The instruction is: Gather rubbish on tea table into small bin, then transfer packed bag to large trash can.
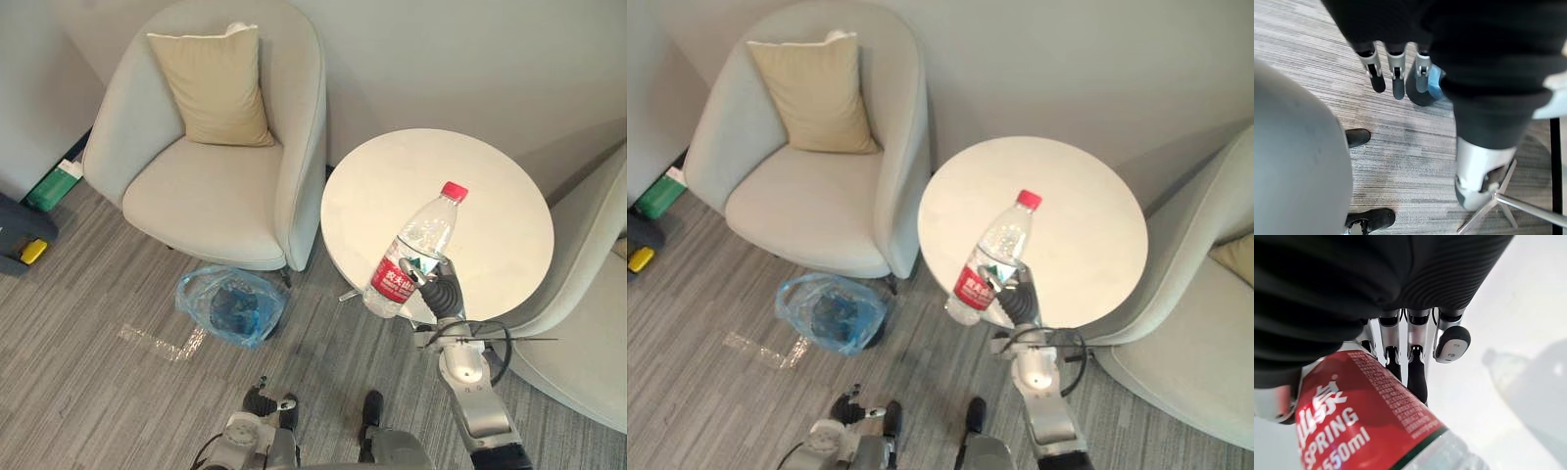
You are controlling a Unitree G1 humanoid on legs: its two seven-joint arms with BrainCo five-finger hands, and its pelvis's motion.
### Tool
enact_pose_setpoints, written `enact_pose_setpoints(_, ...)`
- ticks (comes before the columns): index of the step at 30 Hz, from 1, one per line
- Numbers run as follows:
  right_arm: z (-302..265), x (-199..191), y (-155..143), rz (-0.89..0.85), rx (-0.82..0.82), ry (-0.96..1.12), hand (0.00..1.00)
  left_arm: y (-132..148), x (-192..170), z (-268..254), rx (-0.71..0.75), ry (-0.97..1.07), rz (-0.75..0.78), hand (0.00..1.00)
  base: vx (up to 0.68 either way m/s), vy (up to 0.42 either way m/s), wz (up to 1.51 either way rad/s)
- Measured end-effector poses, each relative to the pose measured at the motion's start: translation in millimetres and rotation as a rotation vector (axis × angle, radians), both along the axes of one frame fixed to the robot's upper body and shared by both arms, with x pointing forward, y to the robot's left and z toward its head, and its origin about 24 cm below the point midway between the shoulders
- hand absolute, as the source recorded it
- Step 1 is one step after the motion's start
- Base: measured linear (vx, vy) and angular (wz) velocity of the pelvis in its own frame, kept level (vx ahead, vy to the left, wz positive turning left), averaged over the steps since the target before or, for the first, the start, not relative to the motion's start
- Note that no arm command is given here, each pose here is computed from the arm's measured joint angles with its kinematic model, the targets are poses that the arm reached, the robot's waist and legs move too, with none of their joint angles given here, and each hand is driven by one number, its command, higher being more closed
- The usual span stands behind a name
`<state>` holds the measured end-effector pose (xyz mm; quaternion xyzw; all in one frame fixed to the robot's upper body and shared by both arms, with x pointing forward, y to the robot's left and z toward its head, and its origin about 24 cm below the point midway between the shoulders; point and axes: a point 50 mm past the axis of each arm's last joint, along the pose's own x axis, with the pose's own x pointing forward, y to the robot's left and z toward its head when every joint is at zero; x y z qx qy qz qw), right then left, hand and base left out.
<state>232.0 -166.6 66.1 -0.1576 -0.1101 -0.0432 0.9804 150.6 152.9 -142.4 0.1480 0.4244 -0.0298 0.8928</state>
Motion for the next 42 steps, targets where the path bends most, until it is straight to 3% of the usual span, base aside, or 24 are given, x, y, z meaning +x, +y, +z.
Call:
enact_pose_setpoints(14, -5.6, -14.9, 14.1, 0.056, -0.099, 0.016, 1.0, -8.3, -8.2, -5.2, 0.019, 0.042, -0.079, 0.0, -0.02, -0.001, 0.05)
enact_pose_setpoints(20, -2.8, 11.7, 16.0, 0.113, -0.203, 0.002, 1.0, -14.9, -2.5, -2.4, 0.013, 0.019, -0.1, 0.0, -0.1, 0.044, 0.41)
enact_pose_setpoints(27, 6.6, 22.8, -5.3, 0.028, -0.248, -0.029, 1.0, -31.9, -15.0, -5.4, -0.027, 0.038, -0.102, 0.0, -0.03, 0.265, 0.57)
enact_pose_setpoints(30, -9.3, 14.0, -4.0, 0.005, -0.199, 0.042, 1.0, -23.2, -13.8, -4.9, 0.001, 0.031, -0.121, 0.0, 0.01, 0.379, 0.73)
enact_pose_setpoints(34, -26.2, 10.8, 24.3, 0.086, -0.134, 0.114, 1.0, -15.8, -13.5, -4.7, 0.025, 0.029, -0.125, 0.0, 0.04, 0.306, 0.2)
enact_pose_setpoints(42, -33.3, 10.3, 19.3, 0.064, -0.172, 0.141, 1.0, -1.1, -13.9, -4.9, 0.044, 0.035, -0.088, 0.0, 0.13, 0.062, 0.36)
